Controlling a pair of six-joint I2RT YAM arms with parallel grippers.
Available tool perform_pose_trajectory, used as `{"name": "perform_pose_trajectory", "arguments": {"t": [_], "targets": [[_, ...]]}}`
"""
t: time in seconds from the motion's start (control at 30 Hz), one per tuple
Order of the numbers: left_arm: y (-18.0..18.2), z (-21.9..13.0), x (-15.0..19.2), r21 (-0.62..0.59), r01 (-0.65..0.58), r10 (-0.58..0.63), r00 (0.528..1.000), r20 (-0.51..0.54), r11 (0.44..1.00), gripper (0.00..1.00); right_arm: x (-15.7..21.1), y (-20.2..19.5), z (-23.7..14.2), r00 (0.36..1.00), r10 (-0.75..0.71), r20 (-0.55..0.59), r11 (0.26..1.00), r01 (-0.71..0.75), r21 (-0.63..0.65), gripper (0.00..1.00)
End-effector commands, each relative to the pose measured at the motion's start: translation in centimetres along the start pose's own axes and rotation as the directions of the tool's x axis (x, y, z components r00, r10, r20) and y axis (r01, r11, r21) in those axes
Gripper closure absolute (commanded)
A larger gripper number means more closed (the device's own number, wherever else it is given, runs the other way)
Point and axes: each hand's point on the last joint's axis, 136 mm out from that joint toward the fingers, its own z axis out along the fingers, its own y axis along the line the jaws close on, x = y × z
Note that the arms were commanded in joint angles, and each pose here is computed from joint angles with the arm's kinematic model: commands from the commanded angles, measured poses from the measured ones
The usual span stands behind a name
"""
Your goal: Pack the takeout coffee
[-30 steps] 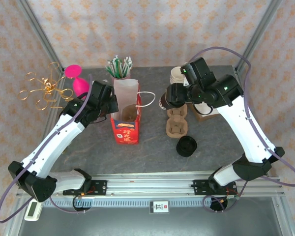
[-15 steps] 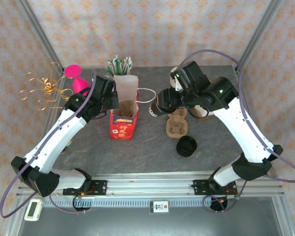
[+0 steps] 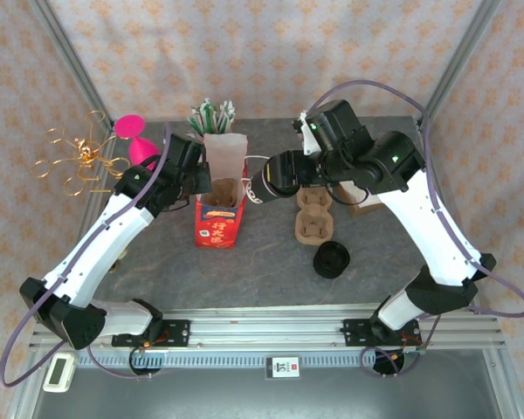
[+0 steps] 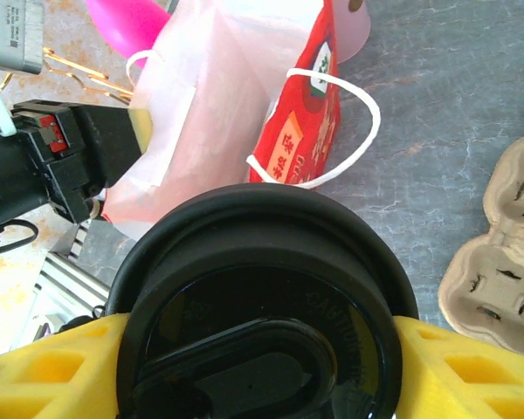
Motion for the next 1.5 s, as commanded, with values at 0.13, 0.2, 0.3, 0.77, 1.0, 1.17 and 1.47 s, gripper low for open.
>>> {"name": "perform_pose_trajectory", "arguments": {"t": [0.13,0.2,0.3,0.77,1.0,1.17,1.47], "targets": [[-1.4,-1.3,-1.3,0.101,0.069,-0.073,0.997,0.035,0.993,1.0,-0.9,1.7,-0.2,1.0,0.021,0.006,0.998,-0.021,-0.056,0.36],[-1.9,-1.5,-1.3,0.125,0.087,-0.092,0.995,0.036,0.988,1.0,-1.0,1.7,0.1,1.0,0.028,0.002,0.998,-0.028,-0.057,0.36],[-2.6,-1.8,-1.4,0.166,0.118,-0.127,0.991,0.045,0.979,1.0,-1.2,2.1,0.5,0.999,0.034,-0.006,0.997,-0.035,-0.064,0.37],[-6.9,-2.5,-0.8,0.302,0.239,-0.261,0.965,0.036,0.923,1.0,-0.6,2.1,3.5,0.997,0.052,-0.06,0.998,-0.054,-0.022,0.38],[-8.7,-2.8,0.0,0.391,0.323,-0.354,0.935,0.009,0.862,1.0,0.6,0.2,4.6,0.994,0.06,-0.086,0.997,-0.055,0.058,0.4],[-9.5,-2.9,0.5,0.412,0.335,-0.368,0.93,0.002,0.847,1.0,1.3,-1.1,5.6,0.993,0.056,-0.105,0.992,-0.044,0.116,0.4],[-10.8,-2.3,1.4,0.435,0.366,-0.395,0.918,-0.027,0.823,1.0,2.8,-2.0,7.8,0.987,0.045,-0.154,0.984,-0.017,0.179,0.41]]}}
